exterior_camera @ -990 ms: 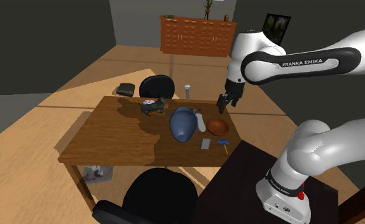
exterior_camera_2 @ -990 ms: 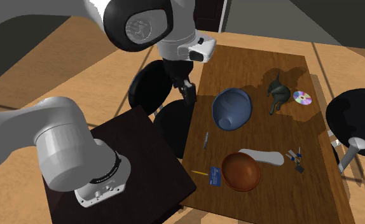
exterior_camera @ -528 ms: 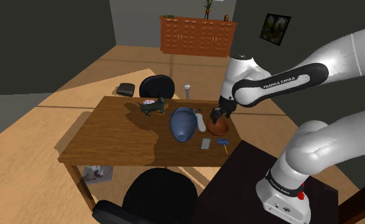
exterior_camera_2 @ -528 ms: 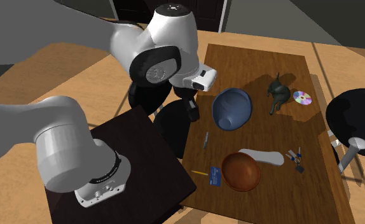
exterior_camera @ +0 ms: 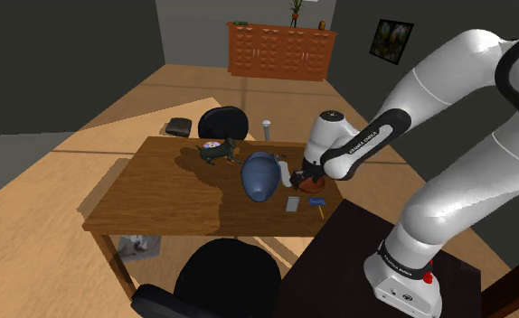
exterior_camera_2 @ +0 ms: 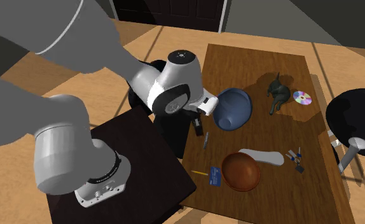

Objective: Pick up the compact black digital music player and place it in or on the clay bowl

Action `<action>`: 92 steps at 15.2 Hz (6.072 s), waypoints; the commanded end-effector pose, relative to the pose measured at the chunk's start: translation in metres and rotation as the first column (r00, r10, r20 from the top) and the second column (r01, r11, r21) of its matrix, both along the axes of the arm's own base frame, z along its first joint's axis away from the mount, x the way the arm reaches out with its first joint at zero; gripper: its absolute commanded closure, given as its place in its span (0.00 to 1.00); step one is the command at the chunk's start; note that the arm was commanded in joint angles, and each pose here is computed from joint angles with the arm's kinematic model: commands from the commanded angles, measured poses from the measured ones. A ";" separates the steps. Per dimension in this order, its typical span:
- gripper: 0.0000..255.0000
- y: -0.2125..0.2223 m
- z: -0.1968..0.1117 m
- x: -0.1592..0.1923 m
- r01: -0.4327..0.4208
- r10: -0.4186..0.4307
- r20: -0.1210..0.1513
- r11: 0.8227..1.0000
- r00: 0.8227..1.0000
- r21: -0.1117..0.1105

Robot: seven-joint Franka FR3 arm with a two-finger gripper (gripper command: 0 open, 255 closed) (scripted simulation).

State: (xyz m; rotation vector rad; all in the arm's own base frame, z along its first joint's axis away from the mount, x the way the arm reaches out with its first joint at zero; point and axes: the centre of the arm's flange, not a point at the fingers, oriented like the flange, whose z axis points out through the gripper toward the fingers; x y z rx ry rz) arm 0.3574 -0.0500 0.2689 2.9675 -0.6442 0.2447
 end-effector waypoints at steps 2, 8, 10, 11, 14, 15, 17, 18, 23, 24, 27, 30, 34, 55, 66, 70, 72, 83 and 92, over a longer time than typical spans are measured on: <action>0.00 -0.005 -0.036 0.011 0.045 -0.045 0.028 0.999 0.999 -0.001; 0.00 -0.020 -0.110 0.031 0.134 -0.133 0.075 0.991 0.988 -0.007; 0.00 -0.021 -0.116 0.032 0.135 -0.134 0.076 0.991 0.988 -0.007; 0.00 -0.022 -0.121 0.033 0.135 -0.134 0.076 0.991 0.988 -0.007; 0.00 -0.025 -0.136 0.036 0.135 -0.134 0.076 0.991 0.988 -0.007; 0.00 -0.026 -0.142 0.037 0.135 -0.134 0.076 0.991 0.988 -0.007; 0.00 -0.027 -0.150 0.039 0.135 -0.134 0.076 0.991 0.988 -0.007; 0.00 -0.027 -0.150 0.039 0.135 -0.134 0.076 0.991 0.988 -0.007; 0.00 -0.027 -0.150 0.039 0.135 -0.134 0.076 0.991 0.988 -0.007; 0.00 -0.027 -0.150 0.039 0.135 -0.134 0.076 0.991 0.988 -0.007; 1.00 -0.027 -0.150 0.039 0.135 -0.134 0.076 0.991 0.988 -0.007; 1.00 -0.027 -0.150 0.039 0.135 -0.134 0.076 0.991 0.988 -0.007; 1.00 -0.027 -0.150 0.039 0.135 -0.134 0.076 0.991 0.988 -0.007; 1.00 -0.027 -0.039 0.039 0.135 -0.134 0.076 0.991 0.988 -0.007; 1.00 -0.066 0.007 0.044 0.135 -0.134 0.076 0.991 0.988 -0.007; 1.00 -0.118 0.014 0.051 0.135 -0.134 0.076 0.991 0.988 -0.007; 1.00 -0.144 0.018 0.054 0.135 -0.134 0.076 0.991 0.988 -0.007; 1.00 -0.234 0.009 0.066 0.135 -0.134 0.076 0.991 0.988 -0.007; 1.00 -0.234 -0.039 0.066 0.135 -0.134 0.076 0.991 0.988 -0.007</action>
